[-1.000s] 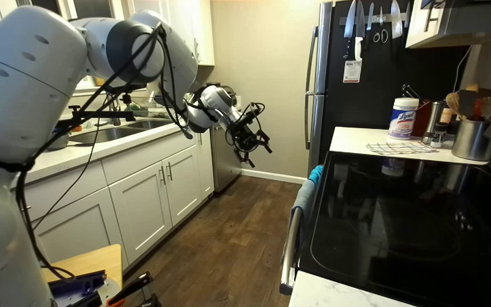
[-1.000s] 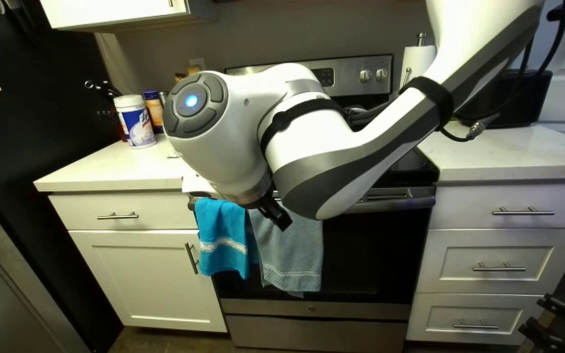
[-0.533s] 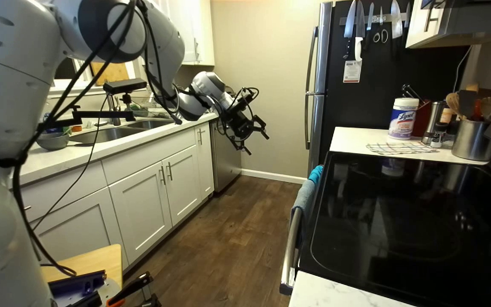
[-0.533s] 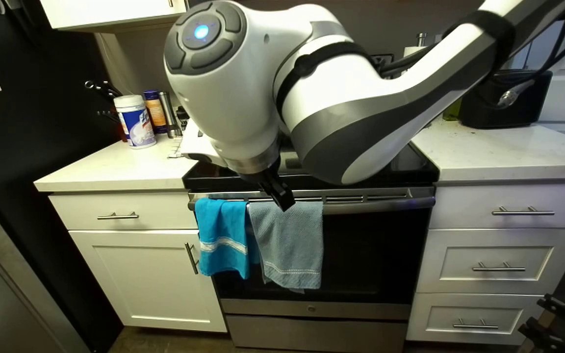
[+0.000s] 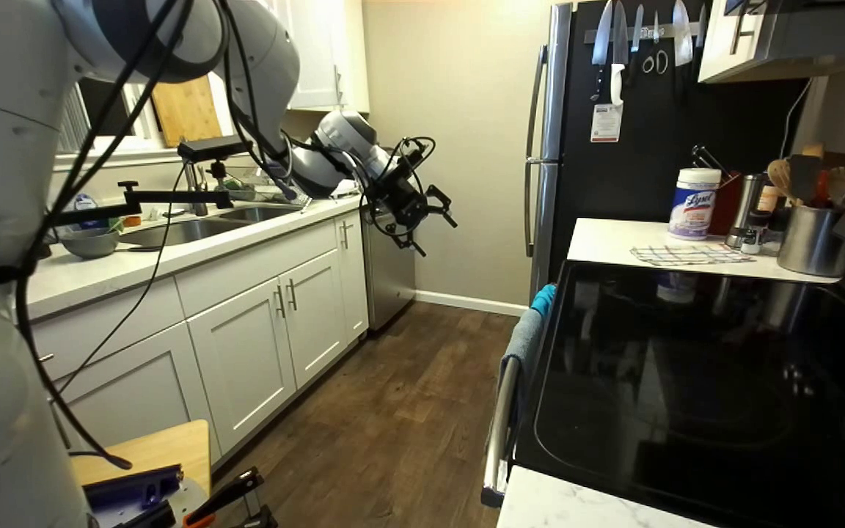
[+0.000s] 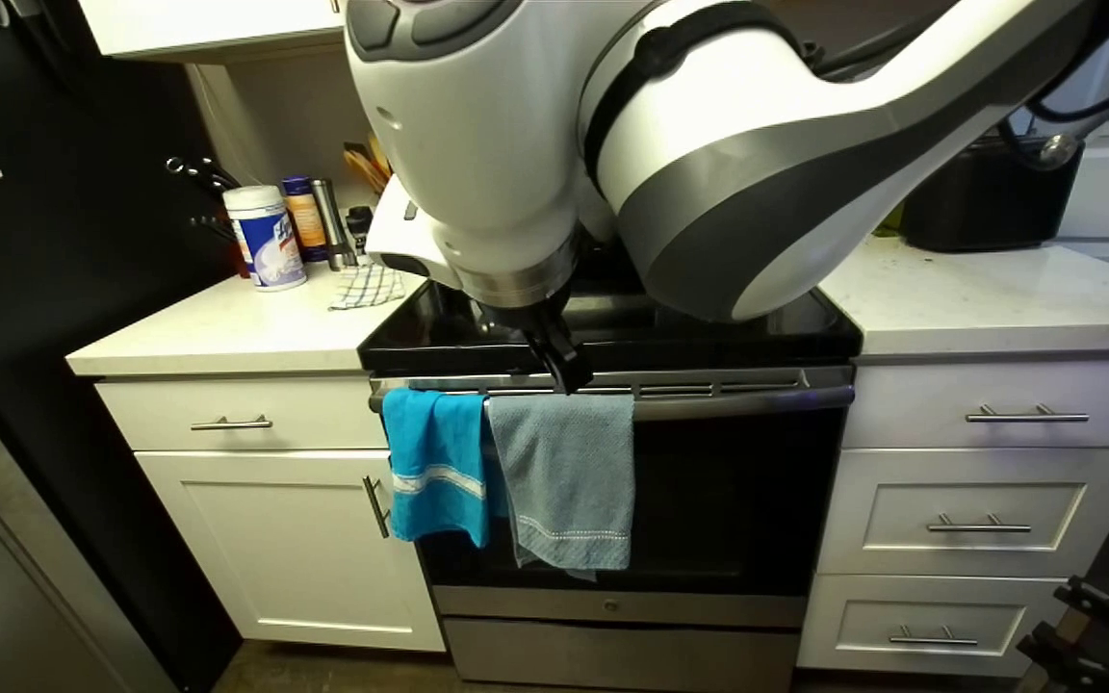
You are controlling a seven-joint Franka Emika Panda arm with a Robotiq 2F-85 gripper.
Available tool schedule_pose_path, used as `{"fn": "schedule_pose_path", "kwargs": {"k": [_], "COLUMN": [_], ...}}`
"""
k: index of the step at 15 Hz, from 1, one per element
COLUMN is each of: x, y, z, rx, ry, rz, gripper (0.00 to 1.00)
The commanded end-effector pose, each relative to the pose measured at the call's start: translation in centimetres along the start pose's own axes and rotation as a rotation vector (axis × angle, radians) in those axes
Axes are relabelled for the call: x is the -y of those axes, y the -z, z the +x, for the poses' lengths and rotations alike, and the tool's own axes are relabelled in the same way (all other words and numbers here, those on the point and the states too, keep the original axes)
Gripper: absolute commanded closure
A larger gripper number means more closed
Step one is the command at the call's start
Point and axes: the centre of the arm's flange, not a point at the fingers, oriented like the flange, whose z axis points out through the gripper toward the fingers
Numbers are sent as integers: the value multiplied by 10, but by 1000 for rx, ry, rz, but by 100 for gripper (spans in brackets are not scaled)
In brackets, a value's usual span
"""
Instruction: Put the towel on the oven handle
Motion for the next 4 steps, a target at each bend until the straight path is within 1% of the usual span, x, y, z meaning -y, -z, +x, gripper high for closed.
{"fn": "schedule_pose_path", "kwargs": {"k": [1, 4], "x": [11, 14], "y": [11, 15], "z": [-19, -20], "rx": [1, 3], "ry": [-31, -39], "rz": [-27, -31], "gripper": [0, 0]}}
